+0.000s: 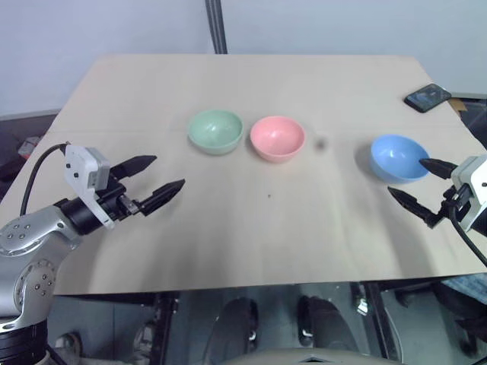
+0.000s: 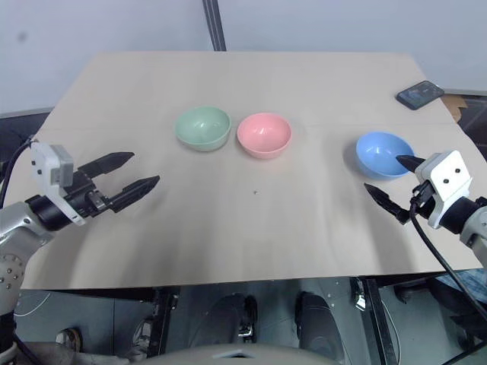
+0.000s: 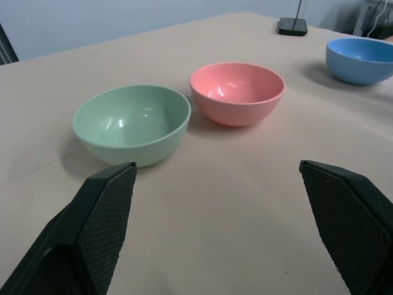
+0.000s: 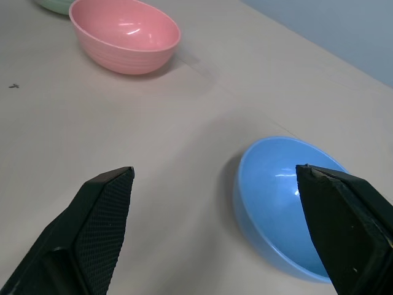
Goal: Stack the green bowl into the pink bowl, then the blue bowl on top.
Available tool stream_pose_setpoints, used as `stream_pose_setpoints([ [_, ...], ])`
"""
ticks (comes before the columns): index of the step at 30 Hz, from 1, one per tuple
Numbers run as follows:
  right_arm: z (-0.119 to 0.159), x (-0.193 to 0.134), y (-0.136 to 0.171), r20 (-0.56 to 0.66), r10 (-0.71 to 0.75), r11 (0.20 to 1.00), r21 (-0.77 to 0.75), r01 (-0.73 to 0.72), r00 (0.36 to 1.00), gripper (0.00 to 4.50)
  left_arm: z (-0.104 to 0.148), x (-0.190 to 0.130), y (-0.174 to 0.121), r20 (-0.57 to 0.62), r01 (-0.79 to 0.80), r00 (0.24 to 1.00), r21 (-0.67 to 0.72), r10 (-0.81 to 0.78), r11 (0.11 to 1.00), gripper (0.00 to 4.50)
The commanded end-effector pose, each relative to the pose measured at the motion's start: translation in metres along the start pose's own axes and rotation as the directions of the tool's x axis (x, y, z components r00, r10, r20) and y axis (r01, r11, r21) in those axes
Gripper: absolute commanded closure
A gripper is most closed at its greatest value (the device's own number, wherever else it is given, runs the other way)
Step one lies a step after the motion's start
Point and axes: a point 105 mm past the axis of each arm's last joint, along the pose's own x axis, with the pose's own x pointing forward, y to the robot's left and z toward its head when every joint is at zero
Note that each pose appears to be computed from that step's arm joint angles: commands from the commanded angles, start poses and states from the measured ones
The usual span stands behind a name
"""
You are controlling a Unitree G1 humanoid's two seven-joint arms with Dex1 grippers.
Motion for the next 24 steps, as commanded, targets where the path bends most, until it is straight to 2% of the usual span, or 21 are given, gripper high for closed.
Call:
stream_pose_setpoints([
  [1,0.014,0.001,0.002,0.029,0.010,0.999,-0.041,-0.009,1.000,0.09,0.010,0.002,0.001,0.034,0.001,0.999,0.012,-0.001,1.000,0.02],
  [4,0.021,0.014,0.013,0.049,0.045,0.998,-0.040,-0.043,0.998,0.09,0.012,0.009,-0.002,0.057,0.011,0.998,-0.001,-0.011,1.000,0.02],
  [15,0.029,0.046,0.023,0.039,0.084,0.994,-0.070,-0.081,0.996,0.09,0.014,0.014,-0.007,0.081,0.008,0.997,-0.015,-0.006,1.000,0.02],
  [19,0.040,0.075,0.039,0.072,0.188,0.981,-0.068,-0.183,0.980,0.09,0.015,0.018,-0.013,0.113,0.029,0.993,-0.025,-0.026,0.999,0.02],
  [24,0.046,0.123,0.066,0.062,0.324,0.927,-0.221,-0.304,0.944,0.09,0.020,0.019,-0.019,0.174,0.055,0.984,-0.045,-0.047,0.997,0.02],
])
